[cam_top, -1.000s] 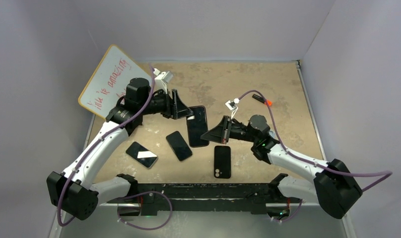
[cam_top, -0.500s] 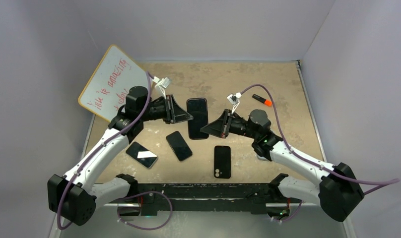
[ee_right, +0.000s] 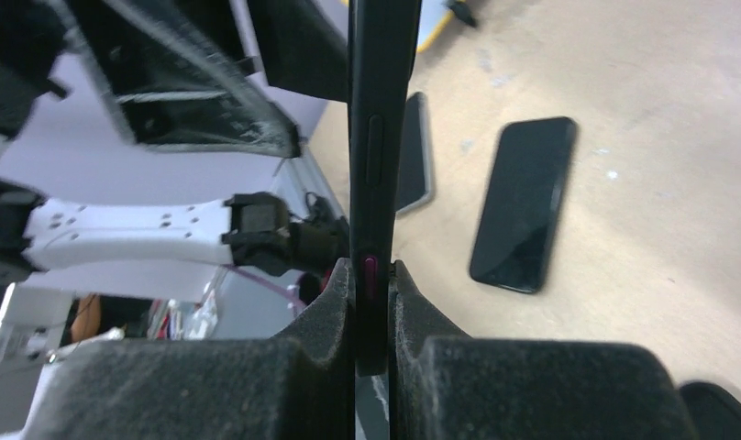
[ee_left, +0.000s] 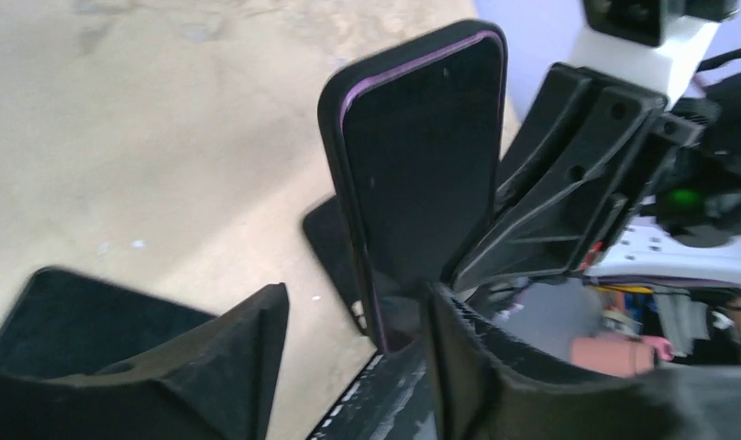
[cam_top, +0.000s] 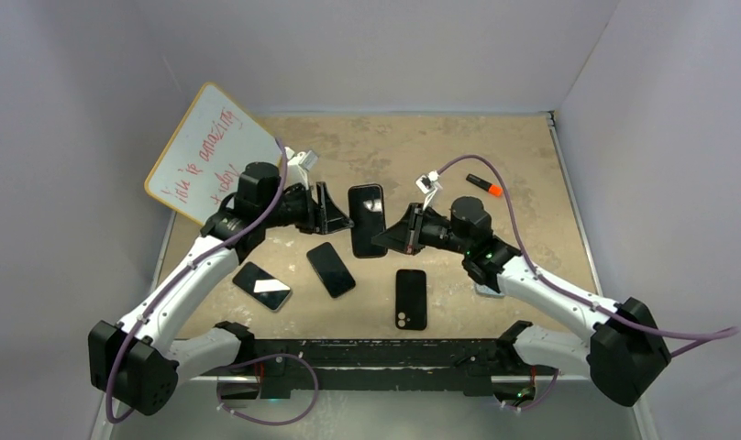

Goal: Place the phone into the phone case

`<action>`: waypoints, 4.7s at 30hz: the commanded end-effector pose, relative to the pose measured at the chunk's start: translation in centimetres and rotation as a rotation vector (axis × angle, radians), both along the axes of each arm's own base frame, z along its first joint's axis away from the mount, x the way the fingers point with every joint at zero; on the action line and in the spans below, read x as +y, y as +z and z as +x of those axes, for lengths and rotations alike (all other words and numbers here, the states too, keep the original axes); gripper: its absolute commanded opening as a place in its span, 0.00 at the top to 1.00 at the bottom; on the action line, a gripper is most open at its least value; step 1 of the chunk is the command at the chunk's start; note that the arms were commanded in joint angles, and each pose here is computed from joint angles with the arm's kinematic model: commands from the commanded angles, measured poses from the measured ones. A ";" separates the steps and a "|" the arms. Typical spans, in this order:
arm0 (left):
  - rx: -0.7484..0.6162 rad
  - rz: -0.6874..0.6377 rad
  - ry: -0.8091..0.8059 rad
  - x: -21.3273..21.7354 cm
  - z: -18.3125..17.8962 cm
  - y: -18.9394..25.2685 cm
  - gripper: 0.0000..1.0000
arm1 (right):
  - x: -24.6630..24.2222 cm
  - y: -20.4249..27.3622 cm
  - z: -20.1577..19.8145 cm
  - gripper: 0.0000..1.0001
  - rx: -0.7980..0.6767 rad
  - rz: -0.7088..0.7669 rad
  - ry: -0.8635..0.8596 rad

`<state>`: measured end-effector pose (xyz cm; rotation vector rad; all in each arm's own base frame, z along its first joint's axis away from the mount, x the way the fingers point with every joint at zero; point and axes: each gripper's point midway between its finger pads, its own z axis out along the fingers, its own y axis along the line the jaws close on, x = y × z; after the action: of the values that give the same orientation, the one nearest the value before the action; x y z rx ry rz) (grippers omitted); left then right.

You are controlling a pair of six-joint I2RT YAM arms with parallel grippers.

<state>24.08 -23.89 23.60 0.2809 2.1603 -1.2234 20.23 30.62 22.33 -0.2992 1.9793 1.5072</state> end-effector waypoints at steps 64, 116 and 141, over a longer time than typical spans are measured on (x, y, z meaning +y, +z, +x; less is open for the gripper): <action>0.157 -0.394 0.045 -3.5 0.9 -1.6 0.44 | -1.8 2.5 4.5 1.00 0.149 0.296 -0.033; -0.185 0.508 0.254 6.1 3.2 -7.1 0.07 | -8.3 -19.2 11.0 0.64 0.435 -0.410 -0.169; -0.209 0.508 0.287 7.1 2.6 -6.0 0.01 | -8.8 -14.2 16.8 0.91 0.311 -0.428 -0.365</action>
<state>25.91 -17.00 15.39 0.3033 2.2791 -0.4562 35.08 20.09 5.37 0.1238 2.5532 0.8252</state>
